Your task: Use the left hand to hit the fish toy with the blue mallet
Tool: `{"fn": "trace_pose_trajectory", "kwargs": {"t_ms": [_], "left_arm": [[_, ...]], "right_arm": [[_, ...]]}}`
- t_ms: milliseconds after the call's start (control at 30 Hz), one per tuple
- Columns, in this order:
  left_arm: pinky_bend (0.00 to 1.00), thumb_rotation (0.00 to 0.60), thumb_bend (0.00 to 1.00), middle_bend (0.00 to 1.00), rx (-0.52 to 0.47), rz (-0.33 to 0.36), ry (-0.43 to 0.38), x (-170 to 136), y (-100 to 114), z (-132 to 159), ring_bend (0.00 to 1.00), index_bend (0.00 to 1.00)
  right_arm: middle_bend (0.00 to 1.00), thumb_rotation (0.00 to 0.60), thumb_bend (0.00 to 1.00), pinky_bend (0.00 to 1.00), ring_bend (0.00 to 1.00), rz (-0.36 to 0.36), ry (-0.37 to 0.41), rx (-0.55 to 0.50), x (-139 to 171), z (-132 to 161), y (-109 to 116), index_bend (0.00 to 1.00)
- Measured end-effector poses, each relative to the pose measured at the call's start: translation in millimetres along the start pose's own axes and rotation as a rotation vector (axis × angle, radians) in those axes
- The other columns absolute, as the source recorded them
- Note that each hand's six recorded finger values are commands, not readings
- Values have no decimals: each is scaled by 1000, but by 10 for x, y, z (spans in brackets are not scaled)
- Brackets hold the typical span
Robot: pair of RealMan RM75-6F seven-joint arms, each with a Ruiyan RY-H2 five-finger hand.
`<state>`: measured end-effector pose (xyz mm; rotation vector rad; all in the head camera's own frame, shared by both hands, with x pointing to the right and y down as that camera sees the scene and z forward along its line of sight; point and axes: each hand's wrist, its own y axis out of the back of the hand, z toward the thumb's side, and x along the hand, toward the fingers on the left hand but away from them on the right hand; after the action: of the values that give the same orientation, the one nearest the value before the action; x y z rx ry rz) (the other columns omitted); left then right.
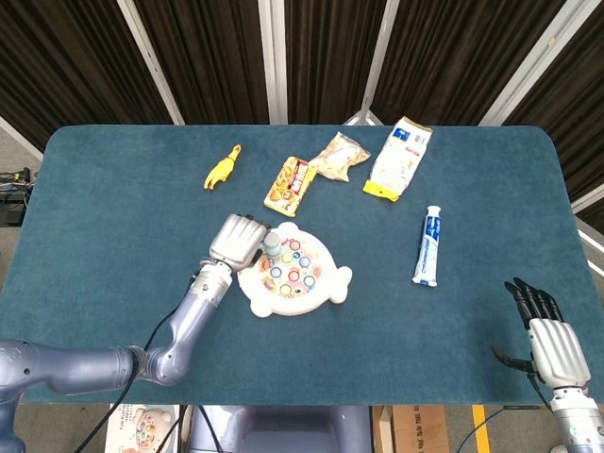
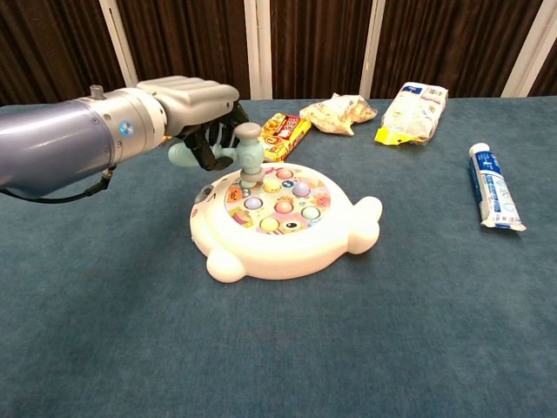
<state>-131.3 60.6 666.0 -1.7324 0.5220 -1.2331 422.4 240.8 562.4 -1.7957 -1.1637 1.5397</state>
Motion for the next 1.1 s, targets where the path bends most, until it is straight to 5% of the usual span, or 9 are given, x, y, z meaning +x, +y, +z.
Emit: {"fn": "trace_pose_trajectory", "kwargs": {"t_ms": [233,1100], "left_arm": [[516,600,711,612,-8,17,-22,43,143,162,410,690],[516,600,711,612,13,-43,-7,68,-127,196,410,690]], "right_arm": [[0,600,231,0,0,1,0,-5,3,-9,6,0],[0,600,231,0,0,5,-6,-13,1,-37,8,0]]}}
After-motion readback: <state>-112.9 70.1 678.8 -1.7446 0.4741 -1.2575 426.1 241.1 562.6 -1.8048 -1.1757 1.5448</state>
